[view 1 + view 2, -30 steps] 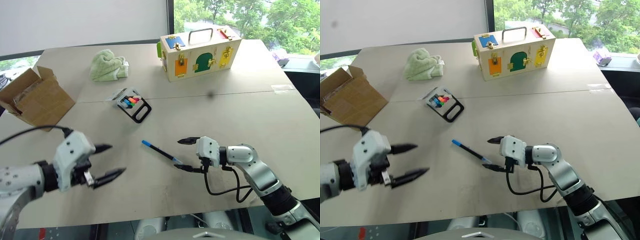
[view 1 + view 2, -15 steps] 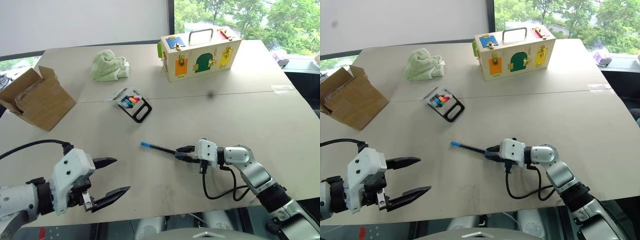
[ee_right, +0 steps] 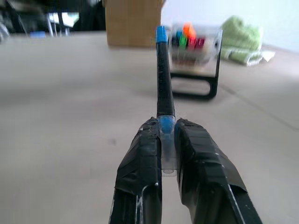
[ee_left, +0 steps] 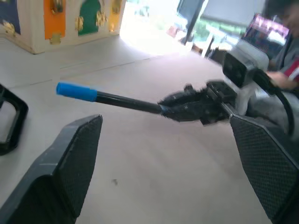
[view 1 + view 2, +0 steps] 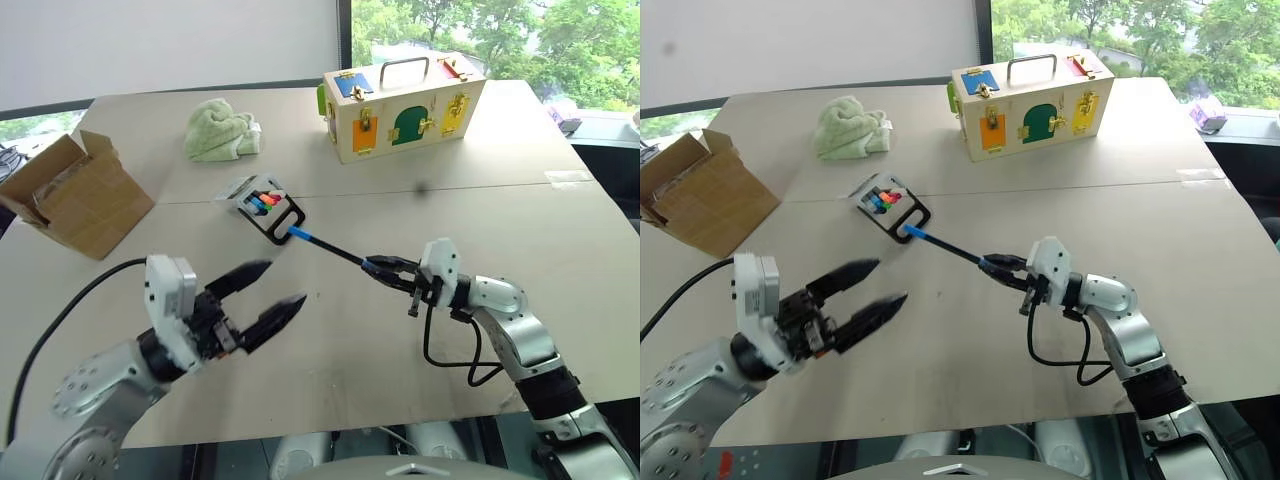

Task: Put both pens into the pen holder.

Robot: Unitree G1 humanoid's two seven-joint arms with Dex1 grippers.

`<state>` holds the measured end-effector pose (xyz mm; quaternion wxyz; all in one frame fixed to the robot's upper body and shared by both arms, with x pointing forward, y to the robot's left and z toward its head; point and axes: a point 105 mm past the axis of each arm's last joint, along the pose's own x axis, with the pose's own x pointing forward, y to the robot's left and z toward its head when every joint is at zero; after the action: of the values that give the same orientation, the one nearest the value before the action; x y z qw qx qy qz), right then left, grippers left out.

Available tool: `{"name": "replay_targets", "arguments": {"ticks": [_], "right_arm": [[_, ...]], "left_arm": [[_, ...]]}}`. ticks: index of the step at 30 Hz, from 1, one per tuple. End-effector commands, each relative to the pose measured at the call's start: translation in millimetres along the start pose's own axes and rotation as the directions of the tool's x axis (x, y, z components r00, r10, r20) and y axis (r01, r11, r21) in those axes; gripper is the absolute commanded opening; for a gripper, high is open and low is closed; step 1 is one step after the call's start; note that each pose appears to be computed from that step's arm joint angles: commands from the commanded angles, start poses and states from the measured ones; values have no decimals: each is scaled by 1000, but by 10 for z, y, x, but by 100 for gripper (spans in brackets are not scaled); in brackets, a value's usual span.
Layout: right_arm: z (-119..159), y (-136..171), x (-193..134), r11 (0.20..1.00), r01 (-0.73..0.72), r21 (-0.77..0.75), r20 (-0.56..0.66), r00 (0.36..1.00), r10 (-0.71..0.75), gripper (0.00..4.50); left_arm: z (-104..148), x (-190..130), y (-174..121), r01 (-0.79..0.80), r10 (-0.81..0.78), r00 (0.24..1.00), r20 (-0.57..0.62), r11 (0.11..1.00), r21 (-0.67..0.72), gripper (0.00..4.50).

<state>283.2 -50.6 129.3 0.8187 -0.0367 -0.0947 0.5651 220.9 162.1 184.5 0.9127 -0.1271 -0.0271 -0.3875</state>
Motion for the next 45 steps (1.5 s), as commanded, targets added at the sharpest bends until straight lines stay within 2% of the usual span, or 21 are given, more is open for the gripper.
{"name": "replay_targets", "arguments": {"ticks": [1,5,12,15,17,19,21,23,25,27,29,30,33,35,37,39,42,45], "right_arm": [[384,-26,28,999,21,45,171,985,-28,0],[514,41,20,997,-40,67,217,976,25,0],[567,39,38,997,-63,41,210,976,53,0],[579,27,41,997,-63,34,210,976,54,0],[595,23,48,997,-66,41,215,975,55,0],[599,34,49,993,-84,78,216,974,66,0],[567,64,33,987,-111,114,192,978,88,104],[535,79,18,984,-120,132,166,981,98,182],[492,-34,-33,995,-37,98,130,991,24,283],[446,-100,-145,996,-2,92,98,995,-7,330],[379,-158,-329,996,27,81,51,998,-31,420],[353,-191,-414,997,42,65,28,999,-44,435],[341,-269,-618,997,64,33,-23,998,-63,435],[377,-333,-741,998,67,2,-52,996,-67,435],[450,-367,-821,998,53,-21,-53,997,-54,435],[524,-363,-840,999,30,-26,-39,999,-31,435],[597,-353,-819,999,2,-52,-21,1000,-4,435],[607,-360,-773,999,-10,-43,-12,1000,9,435]], "left_arm": [[187,165,130,11,7,985,171,995,-104,450],[370,413,196,86,-30,951,307,982,-170,450],[430,690,78,185,-121,933,338,969,-164,450],[400,721,27,206,-142,934,329,964,-168,369],[357,730,22,204,-141,938,317,964,-173,288],[340,742,15,199,-142,941,307,966,-166,183],[407,768,-3,200,-145,935,323,969,-143,95],[477,797,-9,193,-148,931,335,975,-107,7],[542,866,-48,183,-163,934,319,982,-35,0],[578,927,-120,177,-192,940,282,981,76,0],[573,978,-141,134,-184,954,239,968,210,0],[563,1004,-131,98,-166,962,215,950,295,0],[526,1054,-53,-19,-85,983,163,834,552,0],[517,1061,20,-110,-12,989,151,629,769,0],[485,1048,33,-113,24,993,114,408,906,0],[503,1024,87,-162,74,987,146,305,939,0],[449,992,176,-199,125,976,176,200,959,0],[328,960,257,-199,157,972,173,169,965,0]]}}
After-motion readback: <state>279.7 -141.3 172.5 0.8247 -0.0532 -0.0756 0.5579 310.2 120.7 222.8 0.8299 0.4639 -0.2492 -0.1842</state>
